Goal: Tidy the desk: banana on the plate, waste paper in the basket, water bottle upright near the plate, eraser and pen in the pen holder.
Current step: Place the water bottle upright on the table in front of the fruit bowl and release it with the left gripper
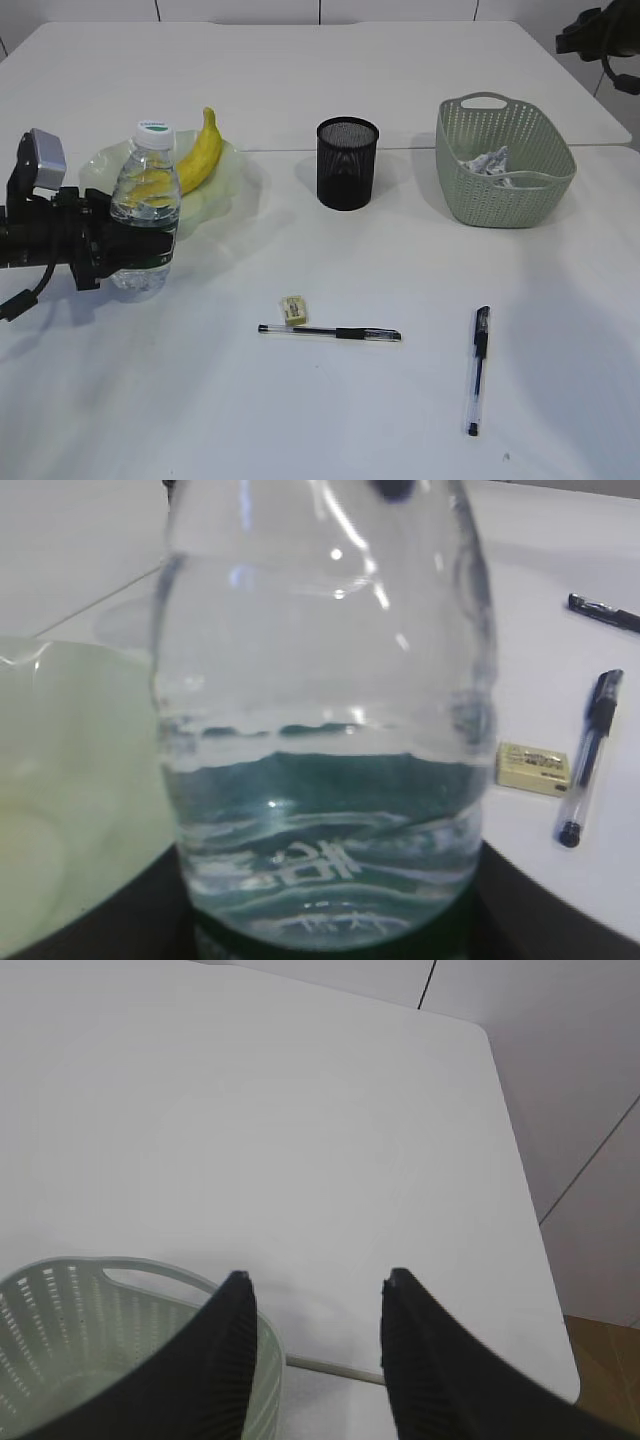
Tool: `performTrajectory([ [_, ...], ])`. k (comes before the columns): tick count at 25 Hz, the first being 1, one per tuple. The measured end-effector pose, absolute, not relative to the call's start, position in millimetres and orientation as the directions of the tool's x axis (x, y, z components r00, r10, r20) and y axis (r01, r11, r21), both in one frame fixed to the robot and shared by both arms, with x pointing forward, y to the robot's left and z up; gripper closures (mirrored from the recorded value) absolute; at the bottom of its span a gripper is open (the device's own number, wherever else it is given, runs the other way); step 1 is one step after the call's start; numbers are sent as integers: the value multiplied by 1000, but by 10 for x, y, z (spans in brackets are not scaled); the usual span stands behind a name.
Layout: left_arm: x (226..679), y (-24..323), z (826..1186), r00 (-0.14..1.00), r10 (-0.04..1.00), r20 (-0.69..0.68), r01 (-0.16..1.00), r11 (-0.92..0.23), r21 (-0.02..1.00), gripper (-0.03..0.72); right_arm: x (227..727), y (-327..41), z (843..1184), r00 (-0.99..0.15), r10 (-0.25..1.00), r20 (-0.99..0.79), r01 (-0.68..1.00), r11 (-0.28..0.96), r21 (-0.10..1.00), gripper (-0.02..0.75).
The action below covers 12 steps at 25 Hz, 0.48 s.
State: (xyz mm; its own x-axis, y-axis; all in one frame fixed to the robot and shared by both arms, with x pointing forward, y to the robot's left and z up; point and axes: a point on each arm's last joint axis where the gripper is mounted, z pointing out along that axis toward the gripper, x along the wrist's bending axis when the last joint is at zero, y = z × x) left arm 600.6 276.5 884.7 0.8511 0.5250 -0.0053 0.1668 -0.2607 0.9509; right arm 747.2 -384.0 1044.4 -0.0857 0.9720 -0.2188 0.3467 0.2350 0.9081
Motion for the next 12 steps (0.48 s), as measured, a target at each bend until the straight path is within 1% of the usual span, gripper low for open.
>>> performTrajectory([
  [3,6012,2768,8831,851,525,16,148,-270,952,329,7472,-3840,10444,-86,972,-219,347,235,908,422],
  [8,5994,2765,8600,850,526,-25,191,-263,946,329,7472,-3840,10444,-86,972,-219,347,235,908,423],
  [12,5996,2763,8577,850,526,-26,188,-256,948,328,7473,-3843,10446,-82,972,-220,346,235,908,422],
])
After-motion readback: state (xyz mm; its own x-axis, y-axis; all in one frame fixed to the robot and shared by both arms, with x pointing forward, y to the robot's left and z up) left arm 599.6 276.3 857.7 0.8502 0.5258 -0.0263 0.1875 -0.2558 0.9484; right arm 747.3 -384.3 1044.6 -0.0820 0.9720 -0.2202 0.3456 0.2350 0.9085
